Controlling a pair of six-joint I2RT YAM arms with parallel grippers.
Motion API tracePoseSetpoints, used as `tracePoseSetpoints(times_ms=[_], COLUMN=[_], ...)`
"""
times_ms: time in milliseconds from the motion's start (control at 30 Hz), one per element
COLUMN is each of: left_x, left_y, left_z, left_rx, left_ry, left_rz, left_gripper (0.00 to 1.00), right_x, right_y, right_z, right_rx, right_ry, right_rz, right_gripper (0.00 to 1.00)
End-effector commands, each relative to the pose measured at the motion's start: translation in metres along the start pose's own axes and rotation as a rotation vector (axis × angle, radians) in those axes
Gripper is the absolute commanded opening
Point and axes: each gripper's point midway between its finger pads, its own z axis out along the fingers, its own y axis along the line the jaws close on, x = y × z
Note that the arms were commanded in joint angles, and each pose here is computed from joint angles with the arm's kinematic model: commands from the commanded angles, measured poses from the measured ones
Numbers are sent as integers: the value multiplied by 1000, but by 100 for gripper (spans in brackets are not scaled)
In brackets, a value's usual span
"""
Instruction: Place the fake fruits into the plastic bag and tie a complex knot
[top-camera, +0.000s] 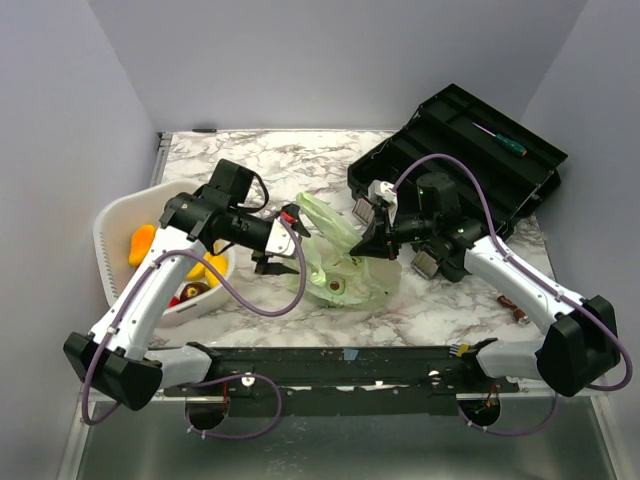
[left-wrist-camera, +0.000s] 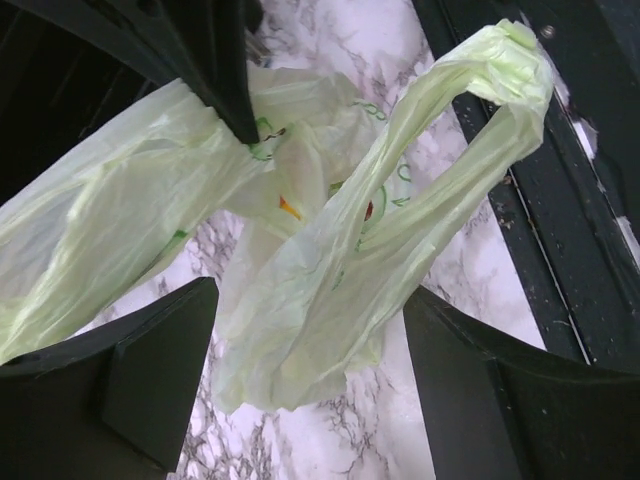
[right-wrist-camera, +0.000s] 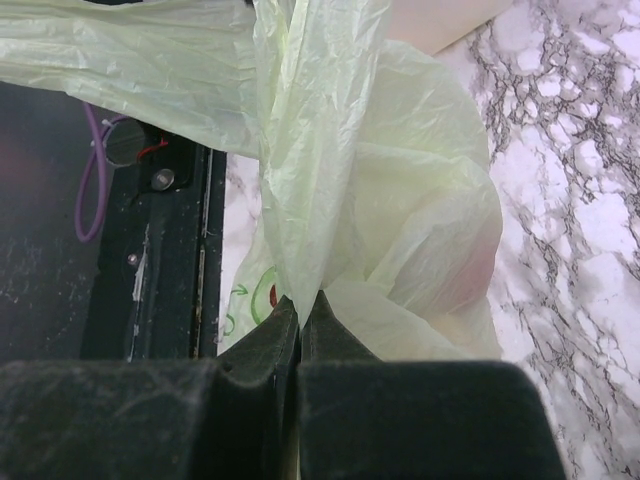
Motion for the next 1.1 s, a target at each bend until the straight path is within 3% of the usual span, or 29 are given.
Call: tracePoseSetpoints(times_ms=[0,133,200,333,533,667,767,900,1067], left_x=[-6,-18,-19,-13,17,28,30,28,30], left_y=[-16,-18,-21,-18,31,37,43,43,41], left_z=[12,22,26,36,57,59,60,63,72], left_rx=[132,209,237,232,-83,-144,-189,-189,-180], left_ry=[-50,-88,-95,-90,-1,24,19,27,52], left_rz=[47,29,2,-120,-453,-570,-585,-577,-560], left_gripper=[73,53,32,4,0,0,0,0,0], right_x=[1,0,0,-2,-2,-1,-2,-7,-16], right_y=[5,5,4,3,7,12,15,16,13], right_z=[1,1,1,1,-1,-2,-2,0,4], right_rx=[-37,-39,-35,-28,-23,-43,-60,-69,-64], right_ry=[3,6,7,3,-8,-6,-11,-26,-55], right_rz=[7,6,5,6,0,0,0,2,19], right_gripper=[1,1,1,1,5,23,43,63,69])
